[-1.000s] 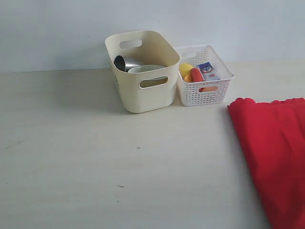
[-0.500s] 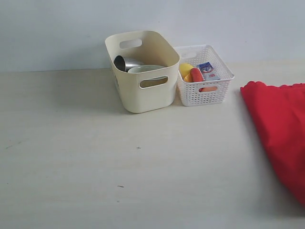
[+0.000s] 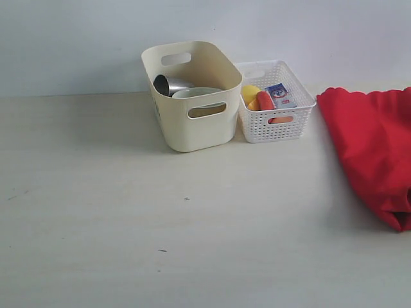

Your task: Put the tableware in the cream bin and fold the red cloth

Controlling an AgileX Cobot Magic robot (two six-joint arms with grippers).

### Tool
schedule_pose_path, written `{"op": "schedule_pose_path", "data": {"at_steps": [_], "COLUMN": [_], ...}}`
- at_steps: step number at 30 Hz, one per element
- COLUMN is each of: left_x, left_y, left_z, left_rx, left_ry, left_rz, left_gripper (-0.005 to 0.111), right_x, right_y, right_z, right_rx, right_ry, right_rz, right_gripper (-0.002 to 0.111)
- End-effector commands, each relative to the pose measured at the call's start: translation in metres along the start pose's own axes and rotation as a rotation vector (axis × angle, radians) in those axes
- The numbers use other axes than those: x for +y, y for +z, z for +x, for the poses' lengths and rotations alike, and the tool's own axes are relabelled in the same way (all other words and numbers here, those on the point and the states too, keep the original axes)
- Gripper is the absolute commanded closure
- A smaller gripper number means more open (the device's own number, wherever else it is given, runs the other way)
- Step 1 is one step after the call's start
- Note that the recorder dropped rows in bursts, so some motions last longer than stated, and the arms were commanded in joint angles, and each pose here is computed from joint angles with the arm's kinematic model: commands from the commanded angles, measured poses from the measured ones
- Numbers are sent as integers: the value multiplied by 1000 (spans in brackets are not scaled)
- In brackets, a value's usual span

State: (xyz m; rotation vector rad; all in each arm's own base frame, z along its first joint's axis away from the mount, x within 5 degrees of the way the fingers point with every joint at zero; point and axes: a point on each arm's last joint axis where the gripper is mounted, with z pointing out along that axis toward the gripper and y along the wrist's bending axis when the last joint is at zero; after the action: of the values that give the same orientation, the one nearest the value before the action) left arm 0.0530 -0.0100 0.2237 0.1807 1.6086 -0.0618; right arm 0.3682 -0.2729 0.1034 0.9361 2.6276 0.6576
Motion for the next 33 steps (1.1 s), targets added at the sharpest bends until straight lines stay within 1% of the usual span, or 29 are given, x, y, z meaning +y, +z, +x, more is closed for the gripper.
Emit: {"op": "schedule_pose_path", "data": {"at_steps": [1,4,12,18,27,29,31,32,33], "left_x": [0,0,0,0,0,0,0,0,-1], "left_y": [-1,-2,-2,-2,-2,-1,-1,0,0], "left_z": [0,0,0,0,2,4,7,8,10], "left_rx": [-10,-19,-20,-20,-15,-7,2,6,11], "left_ry": [1,1,1,1,1,1,0,0,0], "left_rz": [-4,-4,-4,-4,-4,-3,-2,-2,-1], "left_gripper": [107,107,107,107,107,107,107,107,107], "right_x": [14,21,51,72,65,63,63,63,63], "right_y": [17,26,46,43,43,44,44,43,42], "right_z": [-16,-23,-37,-46,-53,-54,-54,-55,-55], "right_rx": [0,-9,-18,-57,-111,-113,-114,-116,-118], "right_ry": [-40,-59,-138,-195,-239,-252,-278,-284,-292], "right_rz": [-57,-71,-86,-90,-6,13,15,22,31], "right_gripper": [108,108,108,108,108,104,95,89,80]}}
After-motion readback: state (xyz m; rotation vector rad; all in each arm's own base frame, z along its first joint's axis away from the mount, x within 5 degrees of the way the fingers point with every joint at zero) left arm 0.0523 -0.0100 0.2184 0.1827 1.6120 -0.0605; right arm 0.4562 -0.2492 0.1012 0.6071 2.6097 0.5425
